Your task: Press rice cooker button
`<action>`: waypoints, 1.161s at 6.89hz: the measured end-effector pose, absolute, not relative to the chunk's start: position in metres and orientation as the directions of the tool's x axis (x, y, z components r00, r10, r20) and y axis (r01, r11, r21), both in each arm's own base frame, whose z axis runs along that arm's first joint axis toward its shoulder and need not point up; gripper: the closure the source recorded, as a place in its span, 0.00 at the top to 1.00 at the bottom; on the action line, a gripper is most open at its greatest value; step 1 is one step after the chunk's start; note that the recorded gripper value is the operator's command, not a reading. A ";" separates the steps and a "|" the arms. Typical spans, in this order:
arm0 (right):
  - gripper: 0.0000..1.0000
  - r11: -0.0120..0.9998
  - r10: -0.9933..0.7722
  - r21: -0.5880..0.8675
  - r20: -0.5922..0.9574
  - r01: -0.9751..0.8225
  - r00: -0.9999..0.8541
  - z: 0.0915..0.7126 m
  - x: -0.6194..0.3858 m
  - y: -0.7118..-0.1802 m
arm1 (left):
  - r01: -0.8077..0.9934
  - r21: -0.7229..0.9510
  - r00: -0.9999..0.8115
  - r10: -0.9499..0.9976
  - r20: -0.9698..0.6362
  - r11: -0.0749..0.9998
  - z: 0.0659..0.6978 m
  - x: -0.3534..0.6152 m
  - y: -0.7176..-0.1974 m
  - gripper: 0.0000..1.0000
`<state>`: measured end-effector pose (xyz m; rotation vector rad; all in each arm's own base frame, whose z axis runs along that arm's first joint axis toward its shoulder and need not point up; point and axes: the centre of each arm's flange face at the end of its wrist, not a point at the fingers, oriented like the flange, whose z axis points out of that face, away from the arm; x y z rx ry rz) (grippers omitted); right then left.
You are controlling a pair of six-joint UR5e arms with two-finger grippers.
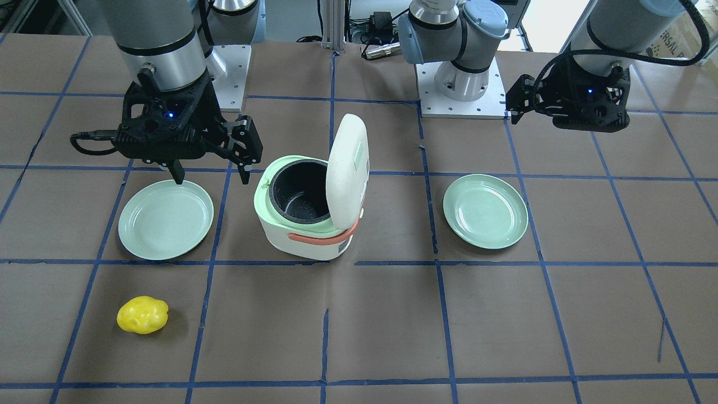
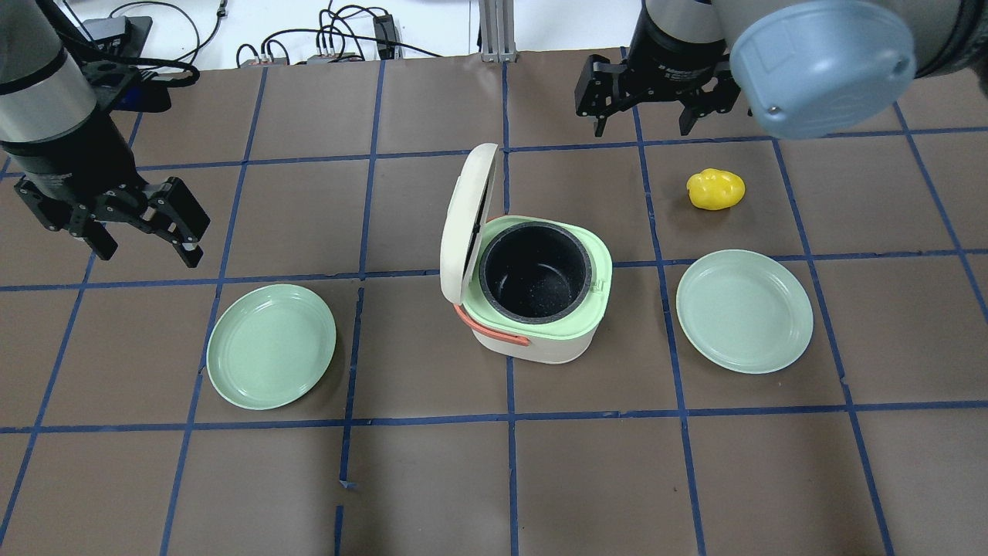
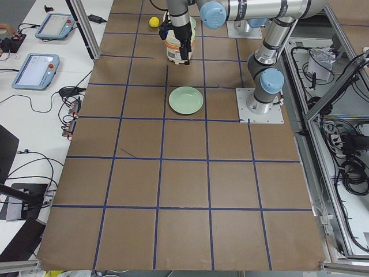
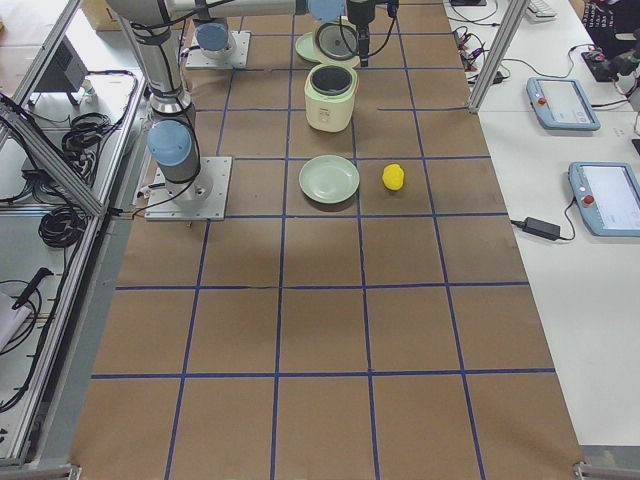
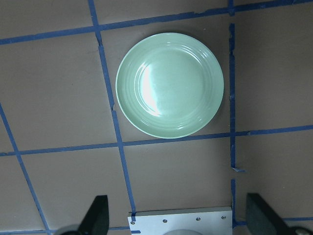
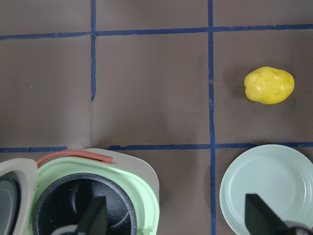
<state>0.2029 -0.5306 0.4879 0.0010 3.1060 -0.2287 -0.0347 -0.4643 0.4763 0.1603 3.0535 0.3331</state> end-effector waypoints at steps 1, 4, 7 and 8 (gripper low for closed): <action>1.00 0.992 -0.009 -0.128 -0.023 -0.006 -1.000 0.487 0.197 -0.530 | 0.096 0.218 -0.992 0.111 -0.054 0.971 0.476 -0.035 -0.464 1.00; 1.00 0.997 -0.049 -0.068 -0.013 -0.048 -0.999 0.475 0.192 -0.523 | 0.096 0.218 -0.992 0.110 -0.054 0.971 0.476 -0.035 -0.464 1.00; 1.00 0.996 -0.081 -0.042 -0.002 -0.081 -0.997 0.470 0.188 -0.522 | 0.096 0.218 -0.992 0.110 -0.054 0.971 0.476 -0.035 -0.464 1.00; 1.00 0.995 -0.093 -0.039 -0.001 -0.093 -0.996 0.469 0.187 -0.522 | 0.096 0.218 -0.992 0.110 -0.054 0.971 0.476 -0.035 -0.464 1.00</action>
